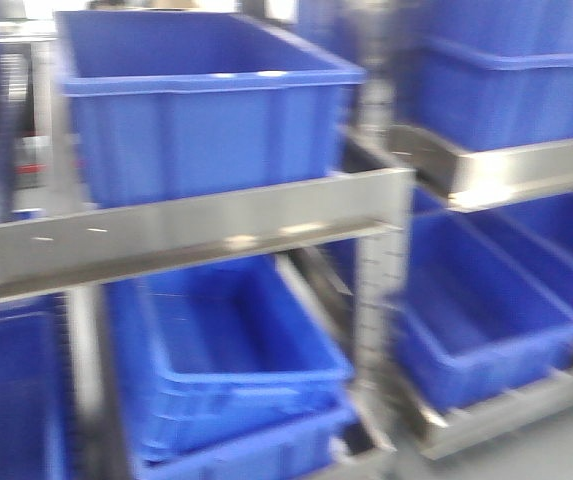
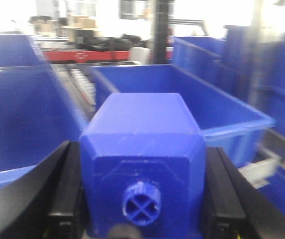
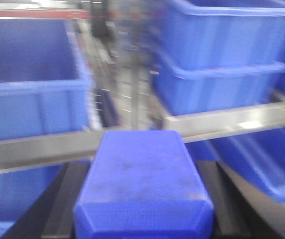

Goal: Pick and sort blue part to right shelf
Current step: 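Position the base facing the shelf of empty blue bins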

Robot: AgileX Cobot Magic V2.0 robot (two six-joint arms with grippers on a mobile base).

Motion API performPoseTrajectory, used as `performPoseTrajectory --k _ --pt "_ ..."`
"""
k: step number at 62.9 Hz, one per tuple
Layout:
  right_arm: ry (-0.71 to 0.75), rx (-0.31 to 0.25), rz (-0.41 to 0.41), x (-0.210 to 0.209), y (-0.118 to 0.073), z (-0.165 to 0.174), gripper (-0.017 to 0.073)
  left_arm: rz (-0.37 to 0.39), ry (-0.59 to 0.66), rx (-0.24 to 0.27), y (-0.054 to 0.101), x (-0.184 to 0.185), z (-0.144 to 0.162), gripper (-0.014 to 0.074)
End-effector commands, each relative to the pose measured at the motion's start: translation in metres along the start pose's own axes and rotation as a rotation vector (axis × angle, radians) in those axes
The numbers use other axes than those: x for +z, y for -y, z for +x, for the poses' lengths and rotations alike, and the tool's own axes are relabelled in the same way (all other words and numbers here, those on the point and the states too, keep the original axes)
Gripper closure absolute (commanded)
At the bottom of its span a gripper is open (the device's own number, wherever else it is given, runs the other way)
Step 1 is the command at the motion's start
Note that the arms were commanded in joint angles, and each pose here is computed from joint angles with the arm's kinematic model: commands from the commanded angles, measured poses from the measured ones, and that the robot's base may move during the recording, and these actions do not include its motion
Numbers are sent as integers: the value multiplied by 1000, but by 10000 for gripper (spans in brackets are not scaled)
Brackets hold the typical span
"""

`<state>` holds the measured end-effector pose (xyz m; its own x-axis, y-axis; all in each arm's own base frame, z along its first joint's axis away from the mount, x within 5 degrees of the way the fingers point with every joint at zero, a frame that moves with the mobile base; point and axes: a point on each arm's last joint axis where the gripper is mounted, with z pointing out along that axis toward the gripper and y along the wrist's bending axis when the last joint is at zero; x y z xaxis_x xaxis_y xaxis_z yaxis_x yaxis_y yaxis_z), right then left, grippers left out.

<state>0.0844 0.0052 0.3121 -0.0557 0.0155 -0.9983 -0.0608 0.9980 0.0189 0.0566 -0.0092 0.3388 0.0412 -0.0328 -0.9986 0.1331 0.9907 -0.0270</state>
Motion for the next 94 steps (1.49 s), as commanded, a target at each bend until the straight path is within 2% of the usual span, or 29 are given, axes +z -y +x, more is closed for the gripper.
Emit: performPoseTrajectory --k 1,94 --pt "116 -7 4 -2 0 -18 137 -11 110 -15 -1 -1 -17 332" --pt "116 -7 4 -2 0 -18 137 -11 110 -15 -1 -1 -17 332"
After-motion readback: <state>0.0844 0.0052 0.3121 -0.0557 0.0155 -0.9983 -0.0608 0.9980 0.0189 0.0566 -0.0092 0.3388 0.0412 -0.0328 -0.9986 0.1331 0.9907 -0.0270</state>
